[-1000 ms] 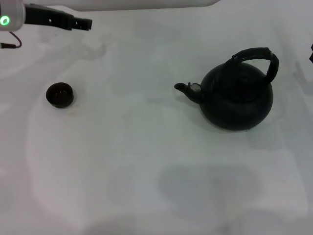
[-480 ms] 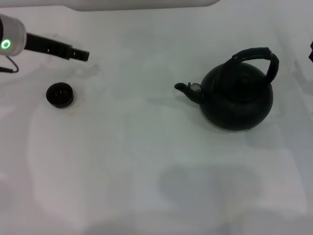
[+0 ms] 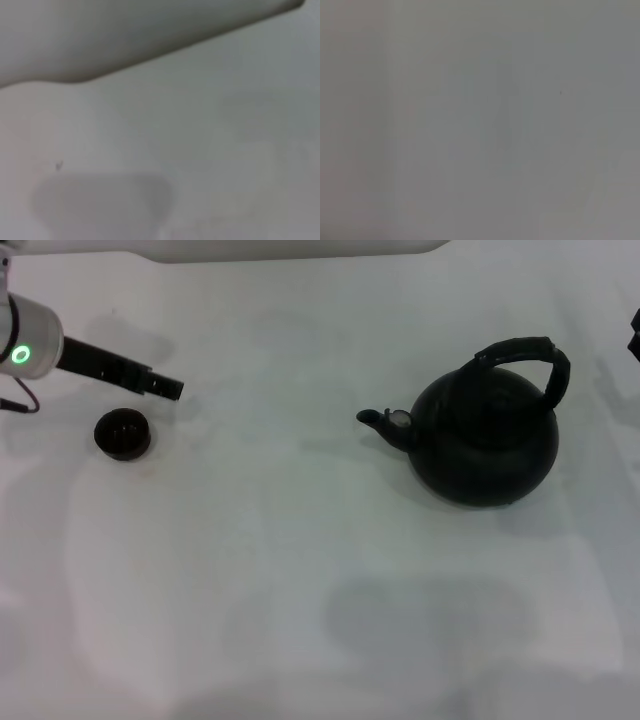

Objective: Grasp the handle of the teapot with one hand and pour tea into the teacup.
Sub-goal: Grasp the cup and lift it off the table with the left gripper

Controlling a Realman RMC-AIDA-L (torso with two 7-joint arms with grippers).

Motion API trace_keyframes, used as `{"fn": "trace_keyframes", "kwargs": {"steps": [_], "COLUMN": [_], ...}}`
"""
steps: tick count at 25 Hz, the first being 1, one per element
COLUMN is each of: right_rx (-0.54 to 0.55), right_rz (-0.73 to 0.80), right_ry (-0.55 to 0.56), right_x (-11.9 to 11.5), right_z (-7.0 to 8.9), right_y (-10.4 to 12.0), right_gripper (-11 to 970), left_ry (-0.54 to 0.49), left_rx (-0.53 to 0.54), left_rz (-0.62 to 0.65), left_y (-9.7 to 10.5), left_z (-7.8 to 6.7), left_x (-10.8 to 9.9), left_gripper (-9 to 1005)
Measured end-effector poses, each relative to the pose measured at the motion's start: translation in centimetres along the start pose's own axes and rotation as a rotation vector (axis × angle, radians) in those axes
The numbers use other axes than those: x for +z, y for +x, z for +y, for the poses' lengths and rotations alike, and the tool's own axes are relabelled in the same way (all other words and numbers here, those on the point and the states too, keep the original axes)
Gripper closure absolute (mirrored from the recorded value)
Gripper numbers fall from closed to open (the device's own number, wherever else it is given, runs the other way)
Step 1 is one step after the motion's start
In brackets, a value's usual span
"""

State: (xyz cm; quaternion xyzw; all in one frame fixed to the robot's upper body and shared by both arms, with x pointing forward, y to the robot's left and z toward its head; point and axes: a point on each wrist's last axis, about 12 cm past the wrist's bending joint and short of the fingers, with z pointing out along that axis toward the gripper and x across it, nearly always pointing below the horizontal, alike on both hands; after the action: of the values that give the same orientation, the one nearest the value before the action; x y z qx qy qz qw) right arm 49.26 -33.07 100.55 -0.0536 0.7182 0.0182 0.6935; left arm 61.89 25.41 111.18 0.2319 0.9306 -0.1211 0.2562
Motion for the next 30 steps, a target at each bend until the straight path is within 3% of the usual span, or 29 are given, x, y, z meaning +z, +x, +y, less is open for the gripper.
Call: {"fn": "trace_keyframes", "kwargs": {"steps": [13, 30], "right_rx": [-0.005, -0.006], "right_rz": [-0.004, -0.008], "right_ry": [-0.004, -0.008], "right_x": [0.3, 0.5], "right_z": [0.0, 0.0], "right_y": [-0.2, -0.3], "right_gripper": [99, 101], "left_ry": [0.001, 0.003], "left_rx": [0.018, -0.002], "left_rz": [0.053, 0.134], "left_y": [0.2, 1.9], "left_z": [-0.3, -0.3], "left_x": [0.0, 0.2], "left_gripper": [189, 204]}}
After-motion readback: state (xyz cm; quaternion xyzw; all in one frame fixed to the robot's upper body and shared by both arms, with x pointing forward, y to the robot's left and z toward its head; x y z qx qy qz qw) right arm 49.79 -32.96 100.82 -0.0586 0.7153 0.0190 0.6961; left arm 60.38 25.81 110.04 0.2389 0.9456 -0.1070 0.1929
